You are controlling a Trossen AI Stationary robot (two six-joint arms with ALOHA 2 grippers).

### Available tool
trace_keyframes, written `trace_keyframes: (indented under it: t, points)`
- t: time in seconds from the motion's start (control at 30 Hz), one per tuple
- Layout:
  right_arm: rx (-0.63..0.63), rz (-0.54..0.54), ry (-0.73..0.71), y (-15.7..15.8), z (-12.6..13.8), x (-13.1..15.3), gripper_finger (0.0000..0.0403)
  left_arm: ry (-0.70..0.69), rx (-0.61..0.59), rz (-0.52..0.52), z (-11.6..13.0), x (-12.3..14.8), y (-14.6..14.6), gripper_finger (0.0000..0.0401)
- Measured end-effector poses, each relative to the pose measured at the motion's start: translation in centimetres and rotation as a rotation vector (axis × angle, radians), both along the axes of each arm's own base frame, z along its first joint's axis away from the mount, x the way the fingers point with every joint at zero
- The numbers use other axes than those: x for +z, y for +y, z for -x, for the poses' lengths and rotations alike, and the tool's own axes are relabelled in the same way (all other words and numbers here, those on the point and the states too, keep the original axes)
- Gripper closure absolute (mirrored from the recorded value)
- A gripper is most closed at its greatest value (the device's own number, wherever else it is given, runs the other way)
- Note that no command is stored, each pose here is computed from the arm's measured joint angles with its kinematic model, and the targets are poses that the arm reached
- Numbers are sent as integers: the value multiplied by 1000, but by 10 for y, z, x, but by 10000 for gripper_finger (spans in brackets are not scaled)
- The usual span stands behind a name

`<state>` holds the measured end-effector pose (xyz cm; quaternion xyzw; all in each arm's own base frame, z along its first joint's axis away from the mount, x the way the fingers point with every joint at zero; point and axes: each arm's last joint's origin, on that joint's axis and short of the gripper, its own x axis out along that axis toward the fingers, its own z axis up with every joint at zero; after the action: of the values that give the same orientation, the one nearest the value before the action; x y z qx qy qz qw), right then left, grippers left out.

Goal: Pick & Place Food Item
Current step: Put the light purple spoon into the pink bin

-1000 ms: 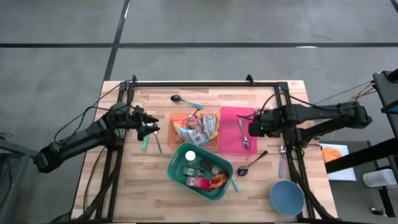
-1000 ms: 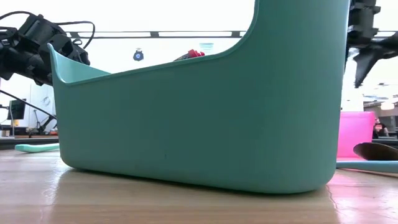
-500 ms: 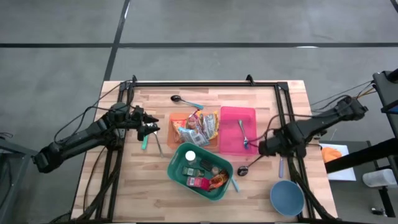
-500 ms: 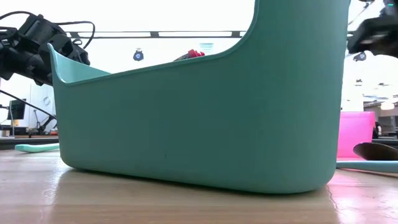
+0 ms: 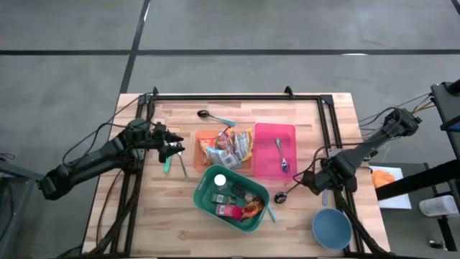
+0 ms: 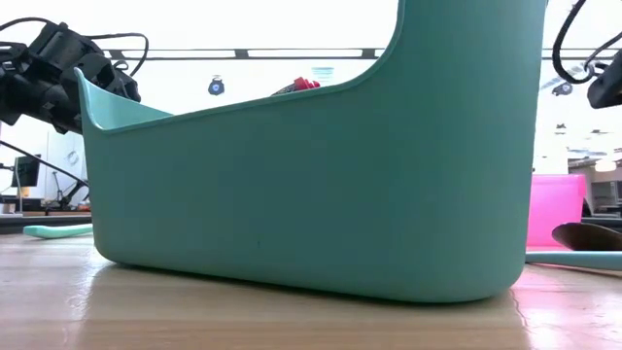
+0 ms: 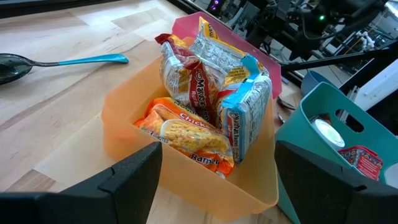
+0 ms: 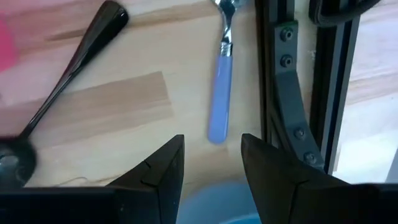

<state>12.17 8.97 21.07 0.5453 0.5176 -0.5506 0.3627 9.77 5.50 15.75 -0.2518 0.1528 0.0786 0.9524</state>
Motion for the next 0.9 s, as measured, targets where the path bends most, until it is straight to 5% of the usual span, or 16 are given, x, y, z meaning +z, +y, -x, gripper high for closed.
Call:
trace_keyframes:
  t: [0.47, 0.9]
  points:
    - [11, -83, -33, -1, 6, -51, 245, 0, 0, 0, 0, 0, 0, 86]
    - [9, -88, 33, -5, 15, -63, 245, 0, 0, 0, 0, 0, 0, 86]
